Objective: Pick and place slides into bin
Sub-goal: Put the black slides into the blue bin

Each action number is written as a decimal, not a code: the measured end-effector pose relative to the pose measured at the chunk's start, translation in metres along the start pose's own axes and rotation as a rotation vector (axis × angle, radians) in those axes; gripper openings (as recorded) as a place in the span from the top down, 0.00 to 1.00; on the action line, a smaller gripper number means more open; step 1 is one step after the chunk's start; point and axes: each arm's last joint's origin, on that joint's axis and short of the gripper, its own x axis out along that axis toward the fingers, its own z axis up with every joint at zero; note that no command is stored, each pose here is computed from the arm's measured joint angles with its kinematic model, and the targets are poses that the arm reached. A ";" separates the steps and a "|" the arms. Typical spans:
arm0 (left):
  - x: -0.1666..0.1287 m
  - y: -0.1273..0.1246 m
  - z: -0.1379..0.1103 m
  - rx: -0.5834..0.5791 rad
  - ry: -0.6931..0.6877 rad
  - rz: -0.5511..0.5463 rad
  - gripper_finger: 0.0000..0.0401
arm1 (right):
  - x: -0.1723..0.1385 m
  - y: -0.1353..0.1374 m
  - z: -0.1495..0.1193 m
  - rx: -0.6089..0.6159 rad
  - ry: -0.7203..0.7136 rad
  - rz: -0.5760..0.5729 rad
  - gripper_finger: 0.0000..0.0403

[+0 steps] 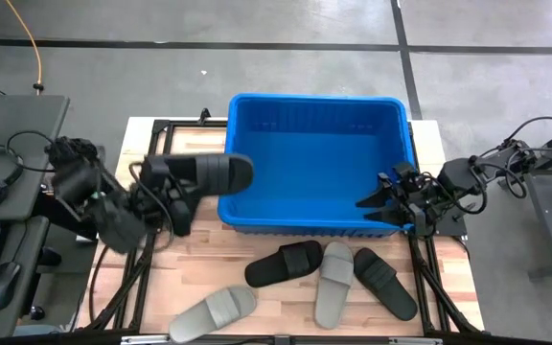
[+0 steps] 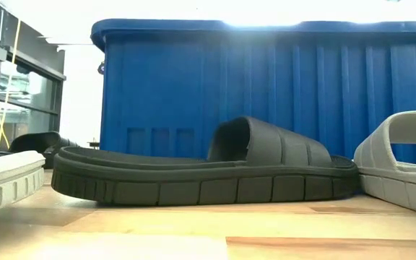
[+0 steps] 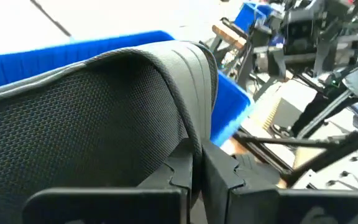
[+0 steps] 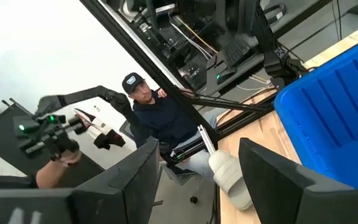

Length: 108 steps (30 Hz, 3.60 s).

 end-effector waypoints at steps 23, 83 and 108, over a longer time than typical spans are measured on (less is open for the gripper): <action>0.043 0.029 0.065 0.194 -0.099 0.209 0.99 | 0.000 -0.010 0.013 -0.249 -0.173 -0.213 0.48; 0.199 0.004 0.092 0.258 -0.151 -0.374 0.98 | 0.021 -0.051 0.070 -0.423 -0.491 -0.331 0.40; 0.211 0.005 0.086 0.301 -0.136 -0.309 0.95 | 0.018 -0.055 0.073 -0.434 -0.514 -0.394 0.96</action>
